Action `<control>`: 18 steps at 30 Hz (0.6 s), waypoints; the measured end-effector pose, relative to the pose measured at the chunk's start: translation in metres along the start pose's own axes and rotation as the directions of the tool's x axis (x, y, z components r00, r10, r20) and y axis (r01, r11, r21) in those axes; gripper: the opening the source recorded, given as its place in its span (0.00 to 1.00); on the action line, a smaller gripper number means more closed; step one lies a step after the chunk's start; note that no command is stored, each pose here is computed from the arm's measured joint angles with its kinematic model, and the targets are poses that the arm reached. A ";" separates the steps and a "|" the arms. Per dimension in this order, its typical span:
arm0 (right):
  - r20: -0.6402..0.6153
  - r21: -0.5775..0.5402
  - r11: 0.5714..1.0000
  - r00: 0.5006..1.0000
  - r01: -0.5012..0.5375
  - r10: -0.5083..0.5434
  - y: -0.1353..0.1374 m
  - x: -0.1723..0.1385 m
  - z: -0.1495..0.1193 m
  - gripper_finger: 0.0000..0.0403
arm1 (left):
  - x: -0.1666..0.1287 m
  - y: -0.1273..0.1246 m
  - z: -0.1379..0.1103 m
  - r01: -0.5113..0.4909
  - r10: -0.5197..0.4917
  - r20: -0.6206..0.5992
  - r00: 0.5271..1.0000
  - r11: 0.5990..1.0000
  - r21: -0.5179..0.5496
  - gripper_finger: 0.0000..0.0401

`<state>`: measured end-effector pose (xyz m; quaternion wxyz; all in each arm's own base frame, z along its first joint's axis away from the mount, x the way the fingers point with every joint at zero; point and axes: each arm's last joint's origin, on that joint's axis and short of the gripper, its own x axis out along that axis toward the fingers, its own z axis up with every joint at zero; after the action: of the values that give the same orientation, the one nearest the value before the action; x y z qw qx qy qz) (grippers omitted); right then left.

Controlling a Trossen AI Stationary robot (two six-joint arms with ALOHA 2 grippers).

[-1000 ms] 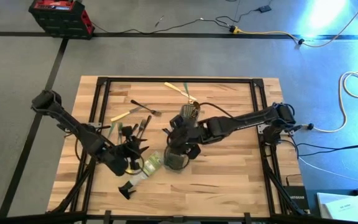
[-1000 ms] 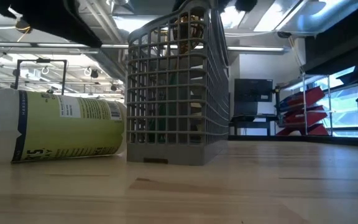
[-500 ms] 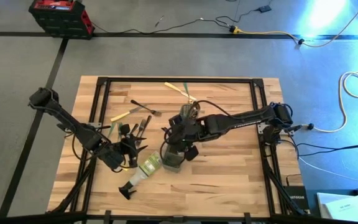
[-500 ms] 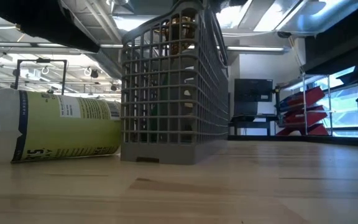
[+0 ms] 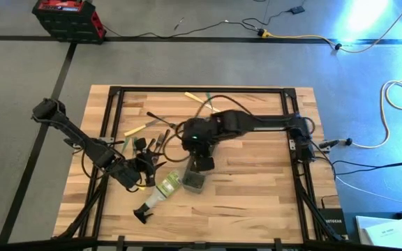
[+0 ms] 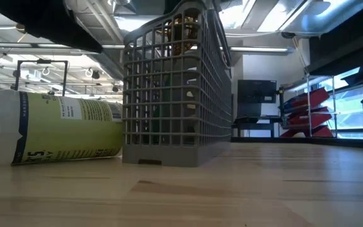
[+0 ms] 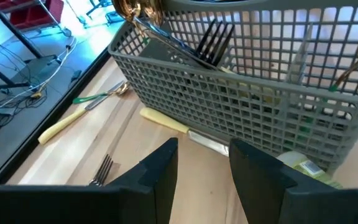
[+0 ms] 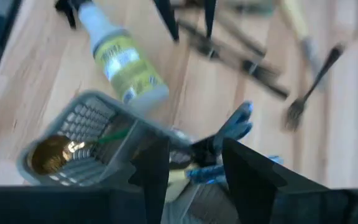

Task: Sort silverware
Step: Adjust the fork inside the silverware basket

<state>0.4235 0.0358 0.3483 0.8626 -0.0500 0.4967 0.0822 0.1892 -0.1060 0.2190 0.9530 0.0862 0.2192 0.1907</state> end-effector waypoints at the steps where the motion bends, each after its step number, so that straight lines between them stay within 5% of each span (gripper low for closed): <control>1: -0.028 0.009 1.000 0.999 -0.020 0.020 -0.002 0.006 0.001 0.33 | 0.001 0.000 0.000 0.007 -0.007 -0.001 1.000 1.000 -0.015 0.32; 9: -0.053 -0.005 0.997 0.995 -0.083 0.082 0.005 0.029 0.007 0.33 | 0.024 -0.005 -0.005 0.068 -0.072 -0.084 0.994 0.996 -0.049 0.32; 18: -0.141 -0.122 0.992 0.989 0.033 -0.050 0.036 0.030 0.002 0.33 | 0.062 -0.018 -0.004 0.128 -0.127 -0.034 0.991 0.992 0.005 0.32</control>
<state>0.4327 0.0740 0.3230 0.8214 -0.1179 0.5508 0.0899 0.2451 -0.0973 0.1871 0.9591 0.0720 0.2407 0.1301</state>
